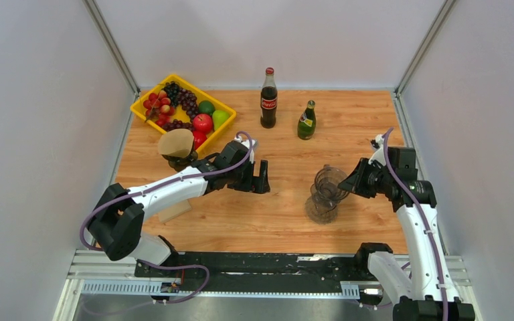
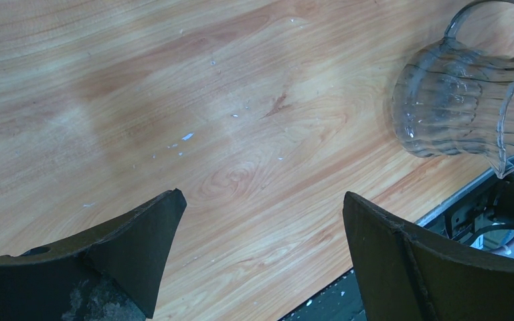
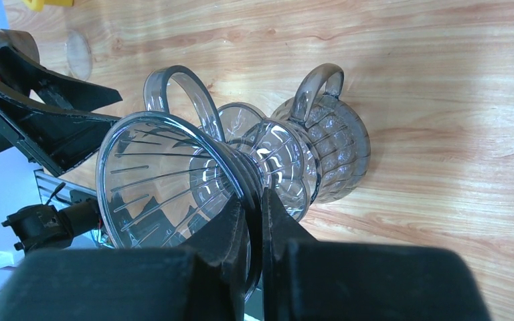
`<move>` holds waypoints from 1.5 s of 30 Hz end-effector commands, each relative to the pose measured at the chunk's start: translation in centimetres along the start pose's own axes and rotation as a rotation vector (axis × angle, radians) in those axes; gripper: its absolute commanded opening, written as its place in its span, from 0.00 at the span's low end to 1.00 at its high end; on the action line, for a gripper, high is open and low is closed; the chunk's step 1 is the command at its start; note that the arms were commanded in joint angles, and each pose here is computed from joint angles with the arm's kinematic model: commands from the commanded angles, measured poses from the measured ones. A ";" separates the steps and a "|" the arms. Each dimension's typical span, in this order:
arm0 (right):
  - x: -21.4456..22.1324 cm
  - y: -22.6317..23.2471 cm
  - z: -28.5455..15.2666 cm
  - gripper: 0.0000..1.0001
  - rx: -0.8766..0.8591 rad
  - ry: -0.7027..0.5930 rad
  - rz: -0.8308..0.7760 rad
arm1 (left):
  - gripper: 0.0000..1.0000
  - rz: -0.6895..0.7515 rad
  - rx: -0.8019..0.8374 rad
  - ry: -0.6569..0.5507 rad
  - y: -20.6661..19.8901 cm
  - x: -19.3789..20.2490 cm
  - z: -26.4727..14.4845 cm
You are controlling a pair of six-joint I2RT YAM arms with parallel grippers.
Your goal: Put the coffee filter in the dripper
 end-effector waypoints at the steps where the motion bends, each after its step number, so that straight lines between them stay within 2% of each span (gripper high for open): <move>1: 0.4 -0.2 0.2 0.05 -0.023 0.007 -0.033 | 1.00 -0.005 -0.008 -0.015 -0.1 -0.1 -0.2; 9: 0.8 -1.0 1.2 0.06 -0.004 0.033 -0.022 | 1.00 -0.010 -0.020 -0.011 0.1 0.3 -0.3; 14: 0.6 -1.0 1.4 0.13 0.001 0.022 -0.020 | 1.00 -0.011 -0.026 -0.015 0.1 0.4 -0.5; 30: 0.6 -1.3 2.0 0.24 -0.005 0.029 -0.018 | 1.00 -0.015 -0.044 -0.014 0.3 0.8 -0.8; 45: 0.2 -0.5 1.4 0.53 -0.039 0.014 -0.036 | 1.00 -0.021 -0.052 -0.028 0.4 1.1 -1.7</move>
Point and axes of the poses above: each gripper's point midway between its finger pads, its own z axis out along the fingers, its own y axis along the line the jaws close on, x = y × z, the point moved 9 cm from there along -z, back along the fingers, and after that the axes turned 15 degrees about z, right-handed, at the moved point
